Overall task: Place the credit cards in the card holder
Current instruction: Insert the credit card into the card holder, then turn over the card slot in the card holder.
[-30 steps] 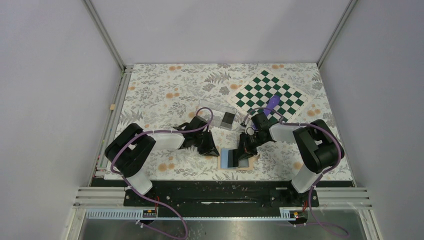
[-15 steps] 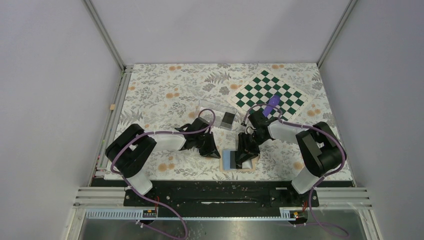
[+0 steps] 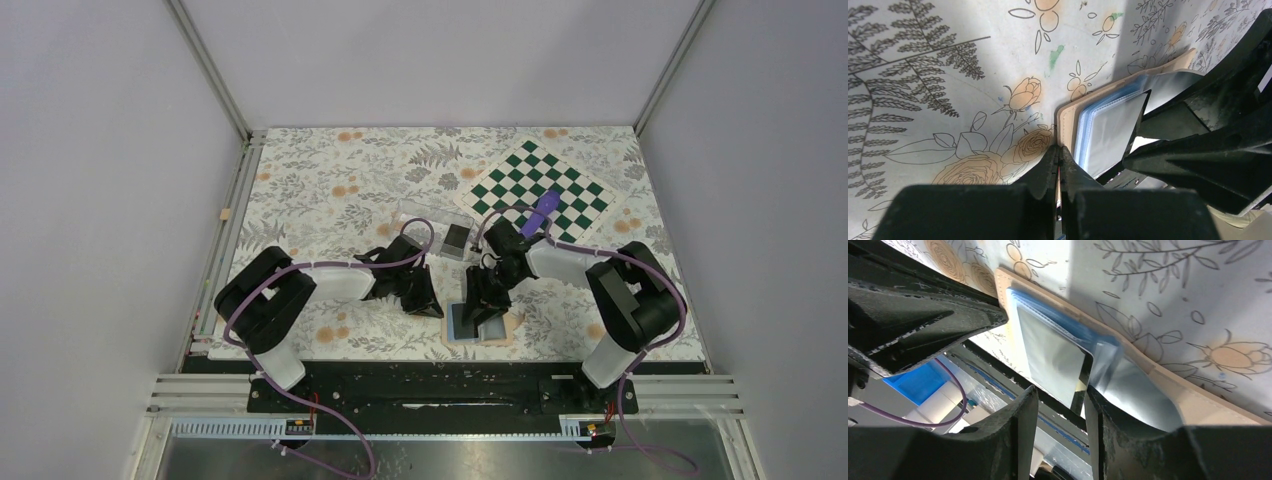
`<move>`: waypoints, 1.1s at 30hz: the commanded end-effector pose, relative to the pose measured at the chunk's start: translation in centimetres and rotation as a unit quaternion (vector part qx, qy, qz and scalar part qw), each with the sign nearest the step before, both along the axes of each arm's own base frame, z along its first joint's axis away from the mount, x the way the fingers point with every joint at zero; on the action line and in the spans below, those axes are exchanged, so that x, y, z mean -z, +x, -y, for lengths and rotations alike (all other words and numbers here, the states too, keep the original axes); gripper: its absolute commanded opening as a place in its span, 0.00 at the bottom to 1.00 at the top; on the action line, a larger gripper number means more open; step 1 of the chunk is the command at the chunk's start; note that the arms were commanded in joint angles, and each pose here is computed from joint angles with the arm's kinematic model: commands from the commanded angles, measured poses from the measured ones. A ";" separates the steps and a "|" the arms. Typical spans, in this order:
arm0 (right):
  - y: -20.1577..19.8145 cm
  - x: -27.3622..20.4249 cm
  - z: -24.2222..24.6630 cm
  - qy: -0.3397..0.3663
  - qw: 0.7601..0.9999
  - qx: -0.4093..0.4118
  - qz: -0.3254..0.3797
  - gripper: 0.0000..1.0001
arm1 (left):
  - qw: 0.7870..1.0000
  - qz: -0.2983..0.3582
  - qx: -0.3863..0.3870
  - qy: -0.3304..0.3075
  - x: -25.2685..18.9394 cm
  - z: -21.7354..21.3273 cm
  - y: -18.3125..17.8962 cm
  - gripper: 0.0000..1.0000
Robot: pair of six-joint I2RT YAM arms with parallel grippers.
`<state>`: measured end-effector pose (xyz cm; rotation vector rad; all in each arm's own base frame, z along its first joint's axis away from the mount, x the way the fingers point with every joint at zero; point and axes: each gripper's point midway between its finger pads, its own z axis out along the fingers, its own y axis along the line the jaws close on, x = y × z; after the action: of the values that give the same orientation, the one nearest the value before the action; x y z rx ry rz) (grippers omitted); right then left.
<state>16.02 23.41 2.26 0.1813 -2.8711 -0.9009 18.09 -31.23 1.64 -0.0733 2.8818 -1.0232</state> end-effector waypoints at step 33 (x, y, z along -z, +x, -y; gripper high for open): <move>-0.6 -2.3 1.1 -0.039 0.998 -0.012 0.051 0.63 | 0.987 0.125 -0.010 -0.105 -7.6 1.2 0.2 0.45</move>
<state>15.44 23.05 4.01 0.2112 -2.9463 -0.8509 18.53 -30.03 6.87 -0.0281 2.6484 -1.0190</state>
